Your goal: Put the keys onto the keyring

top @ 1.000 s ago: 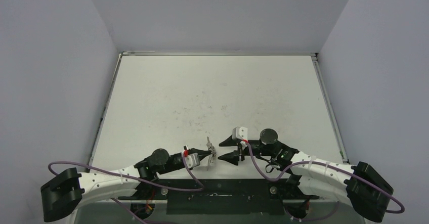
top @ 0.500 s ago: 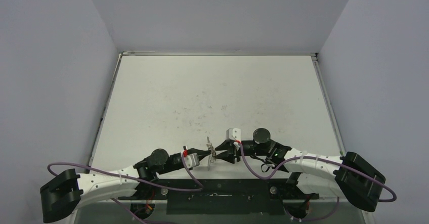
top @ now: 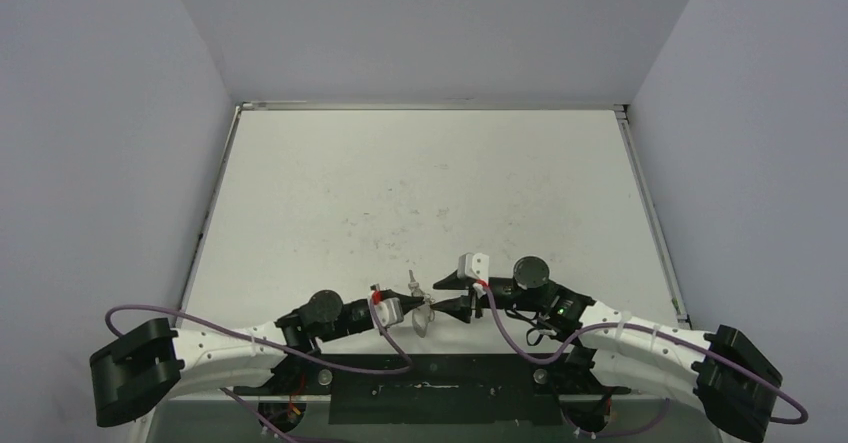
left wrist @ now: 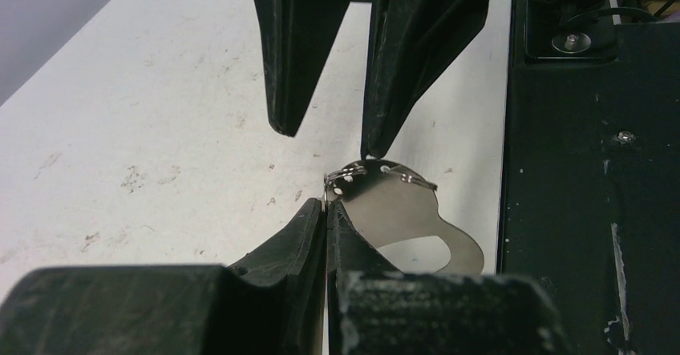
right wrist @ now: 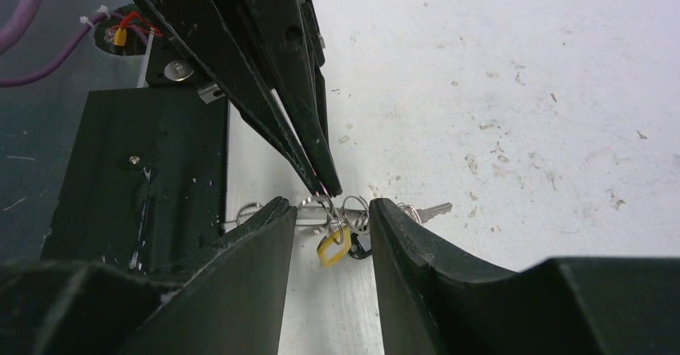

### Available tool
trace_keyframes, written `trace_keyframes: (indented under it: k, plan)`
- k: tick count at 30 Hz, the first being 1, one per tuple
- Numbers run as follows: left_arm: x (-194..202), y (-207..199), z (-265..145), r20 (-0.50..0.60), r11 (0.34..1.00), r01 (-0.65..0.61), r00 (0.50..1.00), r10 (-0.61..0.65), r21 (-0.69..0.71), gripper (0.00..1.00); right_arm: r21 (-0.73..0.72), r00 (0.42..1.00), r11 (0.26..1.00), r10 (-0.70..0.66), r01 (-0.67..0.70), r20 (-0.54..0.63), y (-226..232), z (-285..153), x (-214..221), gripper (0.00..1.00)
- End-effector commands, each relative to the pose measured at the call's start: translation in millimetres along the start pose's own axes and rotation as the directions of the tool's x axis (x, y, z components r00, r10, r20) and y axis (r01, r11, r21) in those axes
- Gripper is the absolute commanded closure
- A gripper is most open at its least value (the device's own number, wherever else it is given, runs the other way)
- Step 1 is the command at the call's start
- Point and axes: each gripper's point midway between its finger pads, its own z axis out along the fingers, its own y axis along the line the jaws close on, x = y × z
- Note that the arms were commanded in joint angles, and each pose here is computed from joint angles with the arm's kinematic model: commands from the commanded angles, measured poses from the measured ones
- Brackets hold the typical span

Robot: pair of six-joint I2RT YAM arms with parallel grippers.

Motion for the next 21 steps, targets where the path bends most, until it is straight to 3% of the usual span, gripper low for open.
trace_keyframes:
  k: [1, 21]
  plan:
    - [-3, -2, 13, 0.006, 0.999, 0.032, 0.999, -0.032, 0.013, 1.0, 0.03, 0.999, 0.999, -0.015, 0.014, 0.037, -1, -9, -13, 0.59]
    - [31, -21, 58, -0.05, 0.988, 0.12, 0.992, -0.115, 0.095, 1.0, 0.117, 0.999, 0.993, 0.022, -0.018, -0.03, -5, -37, 6, 0.61]
